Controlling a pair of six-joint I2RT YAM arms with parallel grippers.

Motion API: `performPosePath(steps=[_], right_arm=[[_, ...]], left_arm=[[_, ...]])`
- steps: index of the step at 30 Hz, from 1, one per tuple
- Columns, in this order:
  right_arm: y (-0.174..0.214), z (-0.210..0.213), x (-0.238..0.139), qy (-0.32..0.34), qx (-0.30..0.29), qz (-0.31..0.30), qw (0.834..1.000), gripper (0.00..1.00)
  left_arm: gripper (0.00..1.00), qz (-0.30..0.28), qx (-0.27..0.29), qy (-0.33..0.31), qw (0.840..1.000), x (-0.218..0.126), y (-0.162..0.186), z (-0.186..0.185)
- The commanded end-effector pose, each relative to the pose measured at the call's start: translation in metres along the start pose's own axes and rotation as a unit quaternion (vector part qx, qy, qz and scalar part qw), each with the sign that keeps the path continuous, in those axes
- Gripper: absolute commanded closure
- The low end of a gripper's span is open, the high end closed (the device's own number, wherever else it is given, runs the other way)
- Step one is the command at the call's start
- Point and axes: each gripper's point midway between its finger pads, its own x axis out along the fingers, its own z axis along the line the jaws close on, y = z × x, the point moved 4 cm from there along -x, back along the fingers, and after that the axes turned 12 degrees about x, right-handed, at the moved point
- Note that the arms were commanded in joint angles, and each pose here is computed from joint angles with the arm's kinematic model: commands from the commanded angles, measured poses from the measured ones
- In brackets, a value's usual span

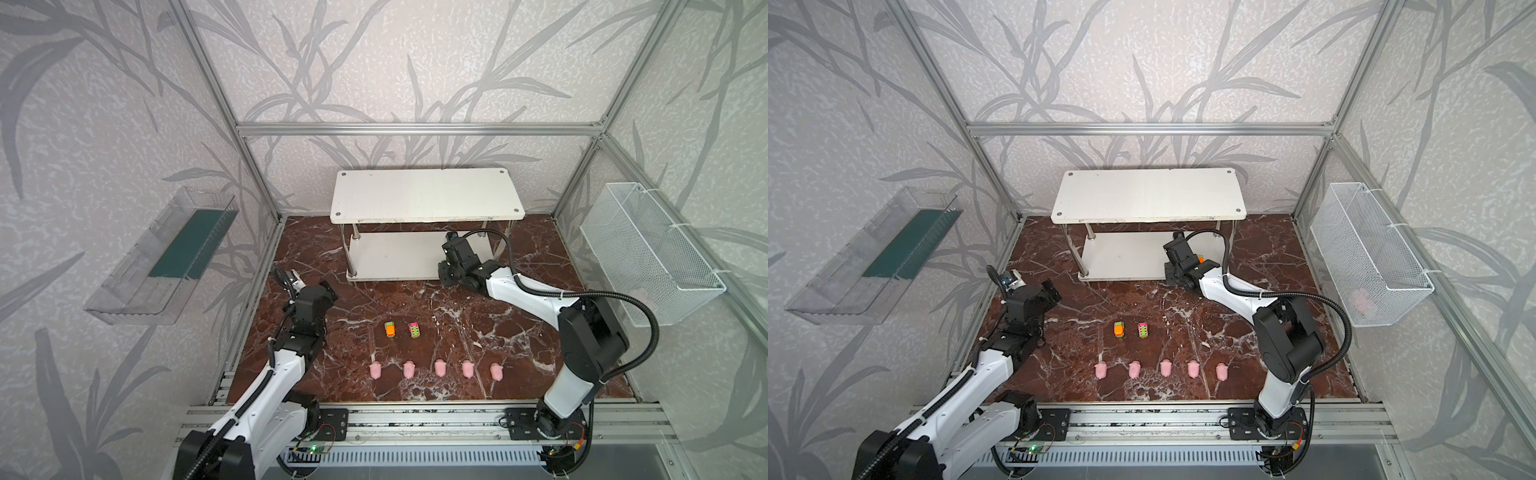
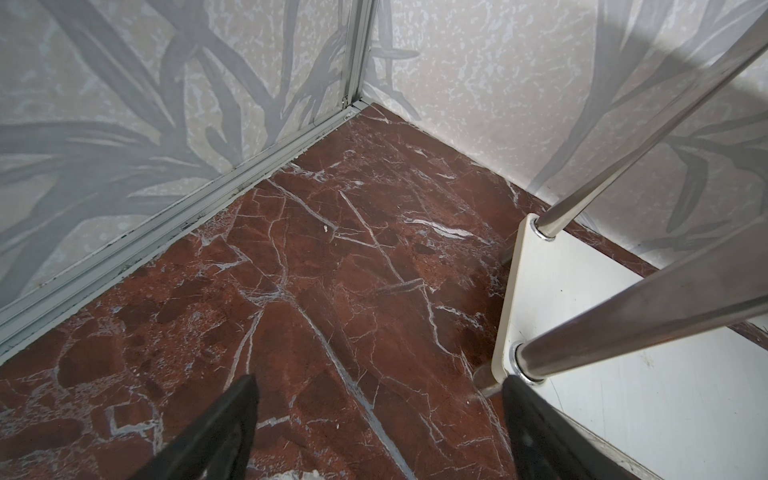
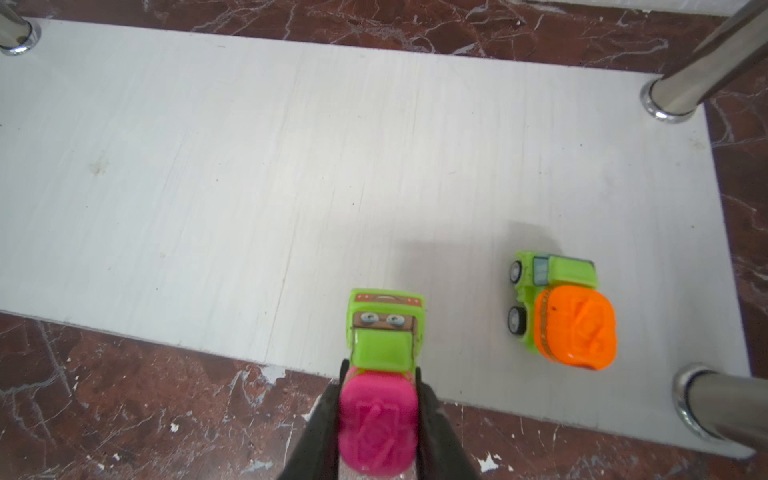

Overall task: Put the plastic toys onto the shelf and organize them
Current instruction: 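Carry the pink truck with the right gripper beside the orange truck, then open the right gripper and lift it away from the shelf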

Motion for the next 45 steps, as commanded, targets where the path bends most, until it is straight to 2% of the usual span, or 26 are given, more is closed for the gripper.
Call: performPosePath(steps=[1, 21, 26, 32, 45], right_arm=[[-0.014, 0.006, 0.006, -0.013, 0.003, -0.012, 1.000, 0.73], [-0.020, -0.007, 0.036, 0.005, 0.026, 0.003, 1.000, 0.71], [-0.021, -0.007, 0.037, 0.006, 0.031, 0.002, 1.000, 0.61], [-0.026, -0.008, 0.034, 0.006, 0.031, -0.004, 0.999, 0.54], [-0.036, -0.007, 0.000, -0.025, 0.040, -0.039, 0.998, 0.46]], left_arm=[[0.11, -0.015, -0.018, -0.001, 1.000, -0.001, -0.011, -0.002], [0.11, -0.006, -0.014, -0.002, 1.000, 0.005, -0.004, -0.003], [0.11, -0.004, -0.015, 0.001, 1.000, 0.005, -0.003, -0.004], [0.11, -0.002, -0.016, 0.002, 1.000, 0.006, -0.001, -0.004], [0.11, -0.001, -0.016, 0.004, 1.000, 0.006, 0.002, -0.003]])
